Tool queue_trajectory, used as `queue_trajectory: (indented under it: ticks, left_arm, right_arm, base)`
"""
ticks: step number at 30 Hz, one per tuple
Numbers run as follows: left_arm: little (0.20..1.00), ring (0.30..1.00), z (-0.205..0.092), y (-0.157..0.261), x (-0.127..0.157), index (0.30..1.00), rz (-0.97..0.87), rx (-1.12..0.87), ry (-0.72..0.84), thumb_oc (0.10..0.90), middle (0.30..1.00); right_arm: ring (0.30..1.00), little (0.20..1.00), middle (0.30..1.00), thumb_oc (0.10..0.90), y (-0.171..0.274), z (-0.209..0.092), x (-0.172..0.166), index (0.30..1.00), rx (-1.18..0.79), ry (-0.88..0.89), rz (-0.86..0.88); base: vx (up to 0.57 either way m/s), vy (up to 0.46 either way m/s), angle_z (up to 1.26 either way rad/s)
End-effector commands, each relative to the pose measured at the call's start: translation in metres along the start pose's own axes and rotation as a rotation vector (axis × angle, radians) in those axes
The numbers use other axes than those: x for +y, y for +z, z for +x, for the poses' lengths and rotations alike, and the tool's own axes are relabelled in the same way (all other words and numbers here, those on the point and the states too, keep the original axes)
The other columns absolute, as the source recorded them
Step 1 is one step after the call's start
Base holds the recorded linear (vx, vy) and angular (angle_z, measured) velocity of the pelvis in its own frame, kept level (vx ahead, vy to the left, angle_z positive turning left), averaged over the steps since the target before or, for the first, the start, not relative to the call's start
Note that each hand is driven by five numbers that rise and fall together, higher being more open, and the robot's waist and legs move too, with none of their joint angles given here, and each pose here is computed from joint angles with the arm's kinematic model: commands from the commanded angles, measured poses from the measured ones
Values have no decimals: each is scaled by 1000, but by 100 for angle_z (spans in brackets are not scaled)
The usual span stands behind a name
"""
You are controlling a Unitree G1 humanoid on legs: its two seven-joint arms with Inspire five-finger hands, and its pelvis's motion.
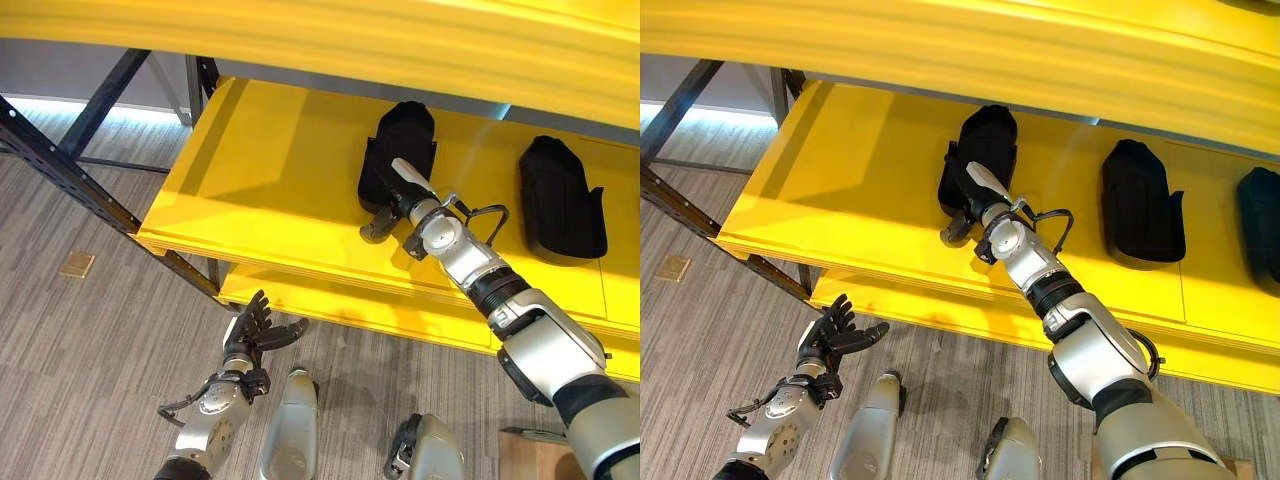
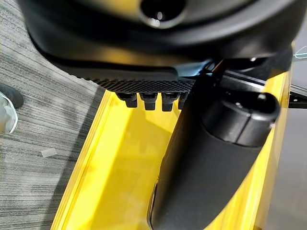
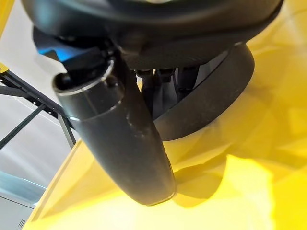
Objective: Move parts from the plastic box to the shelf.
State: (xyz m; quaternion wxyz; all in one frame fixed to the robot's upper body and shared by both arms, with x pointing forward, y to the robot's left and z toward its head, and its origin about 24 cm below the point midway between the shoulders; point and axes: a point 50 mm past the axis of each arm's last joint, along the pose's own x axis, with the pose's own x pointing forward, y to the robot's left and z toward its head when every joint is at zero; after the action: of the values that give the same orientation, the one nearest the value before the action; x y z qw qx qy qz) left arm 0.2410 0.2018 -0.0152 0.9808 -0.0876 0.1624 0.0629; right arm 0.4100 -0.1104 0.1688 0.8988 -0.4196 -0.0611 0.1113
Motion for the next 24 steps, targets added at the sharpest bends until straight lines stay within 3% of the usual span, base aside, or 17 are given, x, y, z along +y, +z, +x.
queue_trajectory:
  ticks: [1,15,24]
  left_arm:
    - [1000,1000,5,38,-4,1000,-25,-187,-32,900,1000]
    - [1000,1000,4,36,-1,1000,-10,-180,-23,900,1000]
    - [1000,1000,4,36,-2,1000,-29,-181,-19,900,1000]
  right_arm:
    - [1000,1000,1000,900,-8,-4,-19,1000,-2,-42,-30]
    - [1000,1000,1000,900,-27,-13,-14,1000,33,-29,-14]
    - [1000,1000,1000,900,-8,-11,-23,1000,-43,-55,25]
  base:
    - [0,0,0]
    - [0,0,0]
    - [0,0,0]
